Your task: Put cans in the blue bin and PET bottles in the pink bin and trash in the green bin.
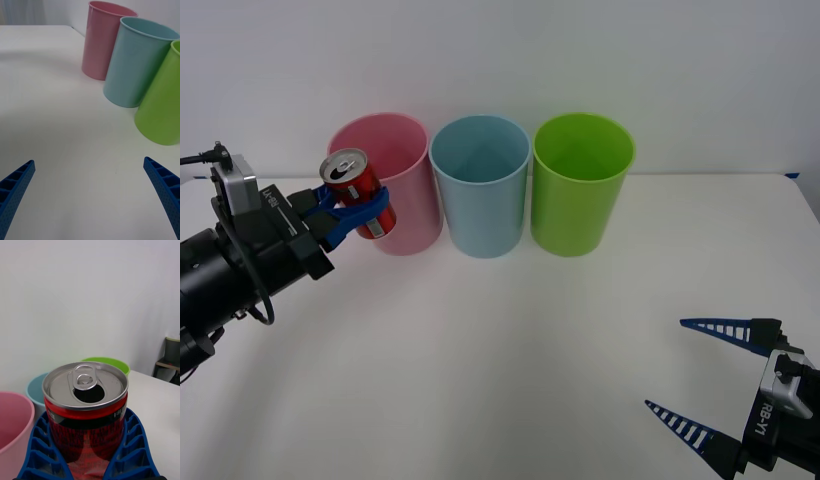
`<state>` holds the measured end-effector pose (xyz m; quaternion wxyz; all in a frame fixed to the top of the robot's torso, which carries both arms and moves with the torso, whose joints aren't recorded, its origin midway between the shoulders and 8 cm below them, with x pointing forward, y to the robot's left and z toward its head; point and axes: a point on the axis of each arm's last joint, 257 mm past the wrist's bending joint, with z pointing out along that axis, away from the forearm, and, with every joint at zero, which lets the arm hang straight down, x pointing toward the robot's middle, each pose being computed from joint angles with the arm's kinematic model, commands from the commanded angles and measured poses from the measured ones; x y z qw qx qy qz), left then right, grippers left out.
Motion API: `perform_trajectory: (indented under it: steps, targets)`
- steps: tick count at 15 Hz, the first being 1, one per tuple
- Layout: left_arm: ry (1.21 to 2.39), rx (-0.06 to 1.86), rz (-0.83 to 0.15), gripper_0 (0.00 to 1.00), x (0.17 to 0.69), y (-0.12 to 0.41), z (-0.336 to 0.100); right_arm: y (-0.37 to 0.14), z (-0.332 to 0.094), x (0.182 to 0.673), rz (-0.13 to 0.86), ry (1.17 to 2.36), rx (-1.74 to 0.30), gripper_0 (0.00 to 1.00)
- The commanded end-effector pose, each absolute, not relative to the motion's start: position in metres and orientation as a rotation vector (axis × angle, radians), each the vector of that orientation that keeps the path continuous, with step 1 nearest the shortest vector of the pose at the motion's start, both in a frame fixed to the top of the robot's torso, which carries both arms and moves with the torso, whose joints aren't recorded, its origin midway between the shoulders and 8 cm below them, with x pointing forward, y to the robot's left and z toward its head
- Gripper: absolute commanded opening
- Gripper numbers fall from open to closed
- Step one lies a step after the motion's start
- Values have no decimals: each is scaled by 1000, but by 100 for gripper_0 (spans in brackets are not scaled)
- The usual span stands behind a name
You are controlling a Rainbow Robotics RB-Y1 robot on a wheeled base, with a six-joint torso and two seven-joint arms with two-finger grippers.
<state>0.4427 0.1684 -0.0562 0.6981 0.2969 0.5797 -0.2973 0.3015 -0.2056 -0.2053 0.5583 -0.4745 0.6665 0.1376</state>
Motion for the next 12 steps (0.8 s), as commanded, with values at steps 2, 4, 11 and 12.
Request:
perform_trajectory:
  steps: [2, 4, 11, 12]
  targets:
    - [1242, 610, -668, 0, 463, 156, -24, -206, -205, 301, 325, 1572, -1119, 100]
    - [1218, 579, -671, 0, 472, 153, -6, -206, -205, 301, 325, 1572, -1119, 100]
    - [1184, 498, -673, 0, 502, 129, 34, -206, -205, 301, 325, 1572, -1119, 100]
    - [1195, 498, -672, 0, 506, 126, 35, -206, -205, 301, 325, 1572, -1119, 100]
